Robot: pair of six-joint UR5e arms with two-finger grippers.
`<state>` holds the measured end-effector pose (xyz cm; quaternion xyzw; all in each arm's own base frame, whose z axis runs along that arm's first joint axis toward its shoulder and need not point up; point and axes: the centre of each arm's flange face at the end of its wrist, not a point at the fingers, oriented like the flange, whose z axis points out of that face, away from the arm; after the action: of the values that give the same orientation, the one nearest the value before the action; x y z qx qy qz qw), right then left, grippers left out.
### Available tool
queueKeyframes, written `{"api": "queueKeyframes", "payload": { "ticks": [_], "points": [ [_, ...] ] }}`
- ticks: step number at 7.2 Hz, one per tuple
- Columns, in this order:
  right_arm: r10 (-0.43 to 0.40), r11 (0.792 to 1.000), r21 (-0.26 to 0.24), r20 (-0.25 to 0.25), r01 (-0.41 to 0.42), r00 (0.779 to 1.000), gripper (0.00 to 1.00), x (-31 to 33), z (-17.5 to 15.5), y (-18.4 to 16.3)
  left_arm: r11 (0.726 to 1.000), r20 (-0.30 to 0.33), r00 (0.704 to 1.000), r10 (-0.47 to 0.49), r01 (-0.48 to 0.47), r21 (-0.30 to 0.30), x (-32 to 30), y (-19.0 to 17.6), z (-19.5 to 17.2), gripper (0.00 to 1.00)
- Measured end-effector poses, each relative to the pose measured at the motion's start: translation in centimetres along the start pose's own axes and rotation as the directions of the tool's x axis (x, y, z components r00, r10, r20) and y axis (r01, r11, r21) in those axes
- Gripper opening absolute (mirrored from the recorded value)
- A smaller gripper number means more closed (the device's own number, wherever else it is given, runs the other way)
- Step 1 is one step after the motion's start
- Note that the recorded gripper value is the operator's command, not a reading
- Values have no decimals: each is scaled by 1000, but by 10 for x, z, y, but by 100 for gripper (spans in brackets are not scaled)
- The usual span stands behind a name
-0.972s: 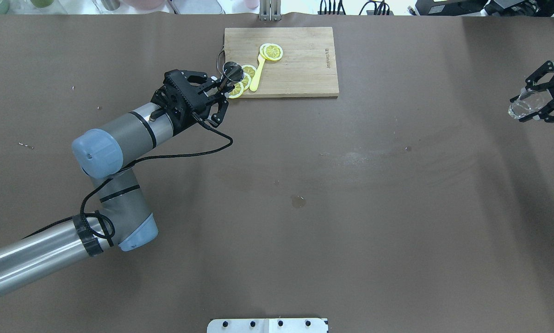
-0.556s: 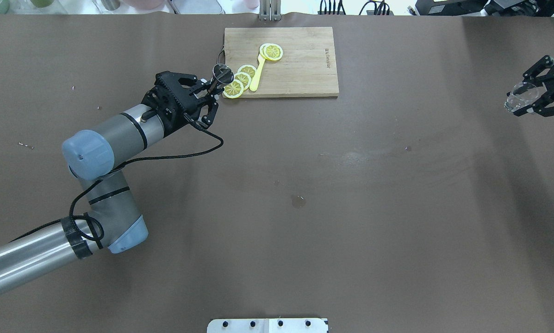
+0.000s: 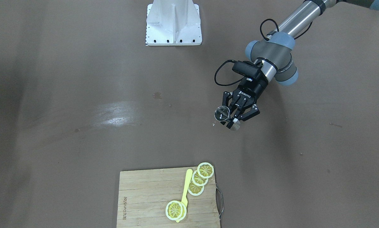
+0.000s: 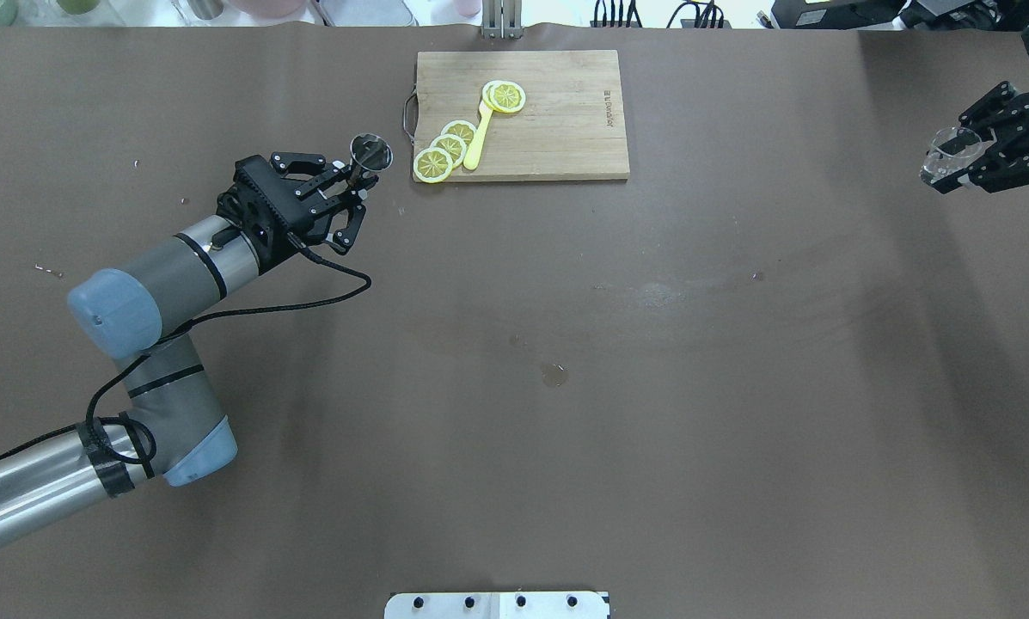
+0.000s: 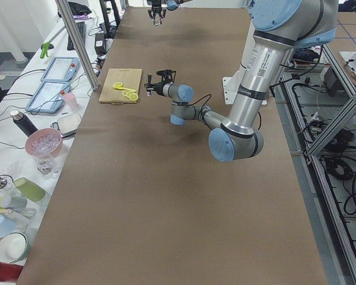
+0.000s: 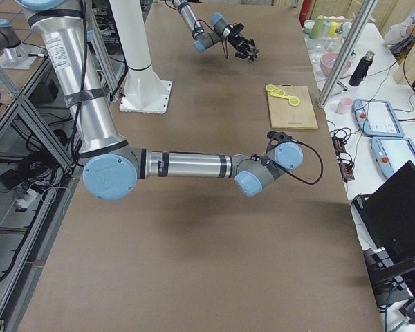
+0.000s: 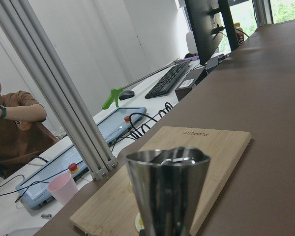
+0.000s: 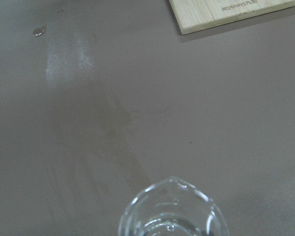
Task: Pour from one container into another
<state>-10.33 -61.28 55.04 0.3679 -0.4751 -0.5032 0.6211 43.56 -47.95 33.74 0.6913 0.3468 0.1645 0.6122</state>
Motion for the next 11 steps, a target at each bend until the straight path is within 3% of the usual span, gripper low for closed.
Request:
{"api": "queueKeyframes", "payload": {
  "ticks": [2, 4, 7, 9, 11],
  "points": [
    [18, 1000, 14, -13, -17, 1000, 0, -3, 0, -9, 997, -3, 998, -63, 63, 36, -2, 0, -6, 0],
    [42, 998, 39, -53, -40, 998, 0, -13, 12, -18, 991, 15, 992, -125, 124, 56, -3, -3, -6, 0],
    [84, 994, 76, -131, -75, 988, 0, -34, 41, -35, 987, 56, 988, -142, 138, 78, -7, -7, -6, 0],
    [84, 994, 90, -184, -69, 979, 0, -53, 63, -36, 985, 122, 981, -154, 143, 100, -13, -9, -7, 0],
    [70, 995, 86, -219, -52, 973, 0, -68, 80, -28, 976, 229, 953, -196, 169, 136, -15, -7, -10, 0]
  ]
}}
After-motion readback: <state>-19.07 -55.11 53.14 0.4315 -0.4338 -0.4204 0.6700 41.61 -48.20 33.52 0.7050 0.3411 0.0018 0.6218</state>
